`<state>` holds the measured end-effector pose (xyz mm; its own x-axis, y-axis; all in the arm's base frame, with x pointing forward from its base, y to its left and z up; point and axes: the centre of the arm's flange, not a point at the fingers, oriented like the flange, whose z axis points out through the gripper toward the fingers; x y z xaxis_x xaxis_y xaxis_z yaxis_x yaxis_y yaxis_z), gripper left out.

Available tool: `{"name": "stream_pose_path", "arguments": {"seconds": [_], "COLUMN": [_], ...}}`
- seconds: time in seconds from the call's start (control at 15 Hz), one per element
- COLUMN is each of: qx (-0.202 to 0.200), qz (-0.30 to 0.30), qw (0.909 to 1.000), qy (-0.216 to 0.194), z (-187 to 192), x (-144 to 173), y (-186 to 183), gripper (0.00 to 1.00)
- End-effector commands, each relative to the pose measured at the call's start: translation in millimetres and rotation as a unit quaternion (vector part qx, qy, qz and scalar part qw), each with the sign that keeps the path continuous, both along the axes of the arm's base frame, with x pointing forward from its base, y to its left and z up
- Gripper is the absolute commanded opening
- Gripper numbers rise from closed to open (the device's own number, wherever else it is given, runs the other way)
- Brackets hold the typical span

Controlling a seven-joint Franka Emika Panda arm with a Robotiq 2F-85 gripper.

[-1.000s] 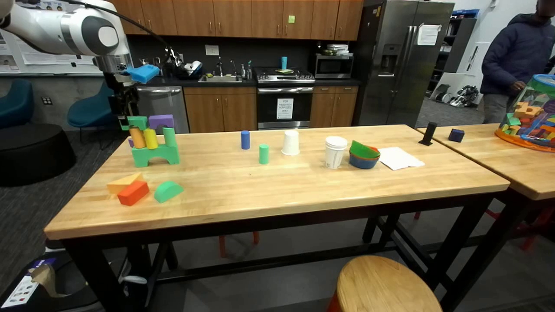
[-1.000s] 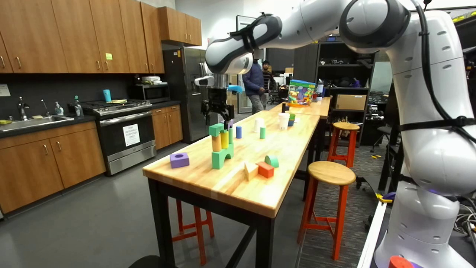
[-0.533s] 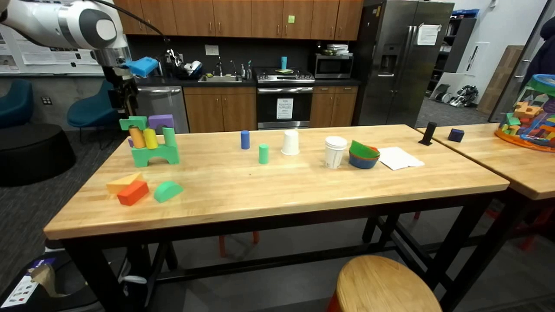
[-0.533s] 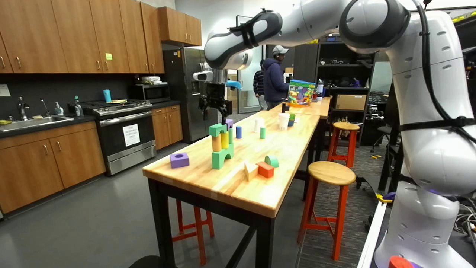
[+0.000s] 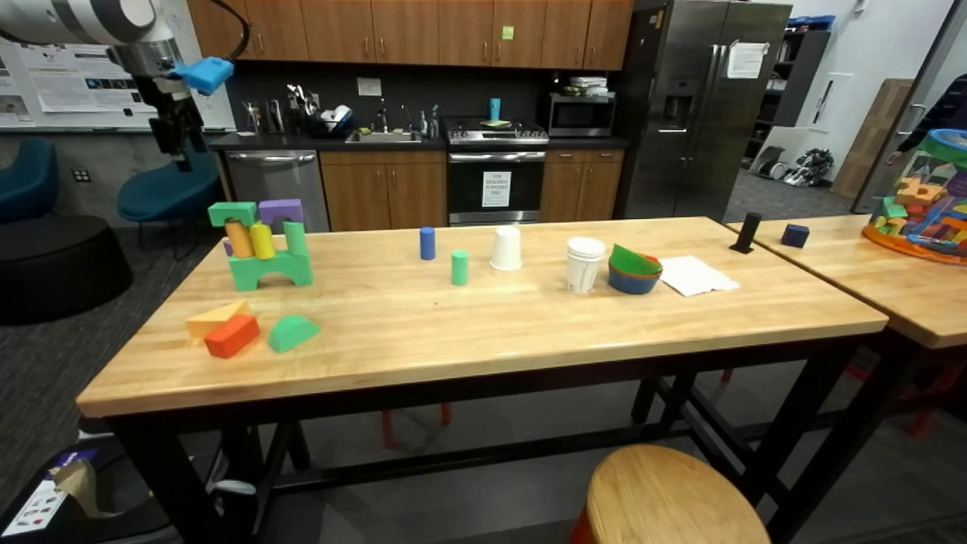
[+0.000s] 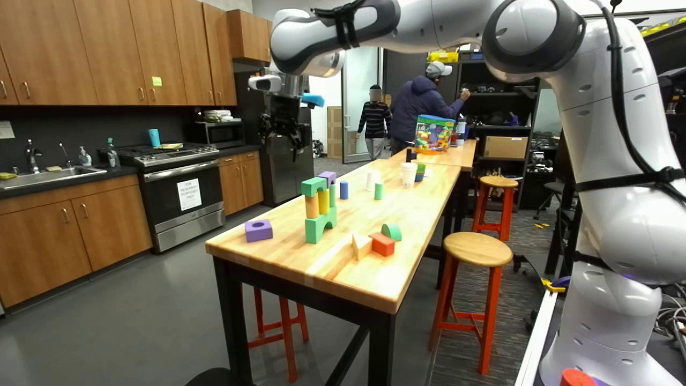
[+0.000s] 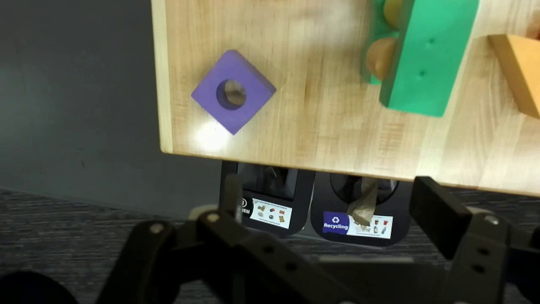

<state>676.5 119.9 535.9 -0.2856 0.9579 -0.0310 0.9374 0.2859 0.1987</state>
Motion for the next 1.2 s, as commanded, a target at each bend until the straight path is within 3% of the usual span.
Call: {"name": "stream_pose_path", "arguments": {"seconds": [0.0,0.33,0.67,0.93,1.13], "qx": [-0.01,-0.024,-0.024,0.014,0.022], "qz": [-0.029,-0.111,-0.163,-0.275,-0.344], "qw": [0.9994,0.9916,0.9833,0.9559,0.9277], "qy": [-0.017,-0.062,-0.077,-0.102,-0.142], "z": [-11,-28,-16,-4,5], "x": [34,24,18,10,1], "y": [42,59,59,32,15], "gripper": [1.0,1.0,1.0,1.0,1.0]}}
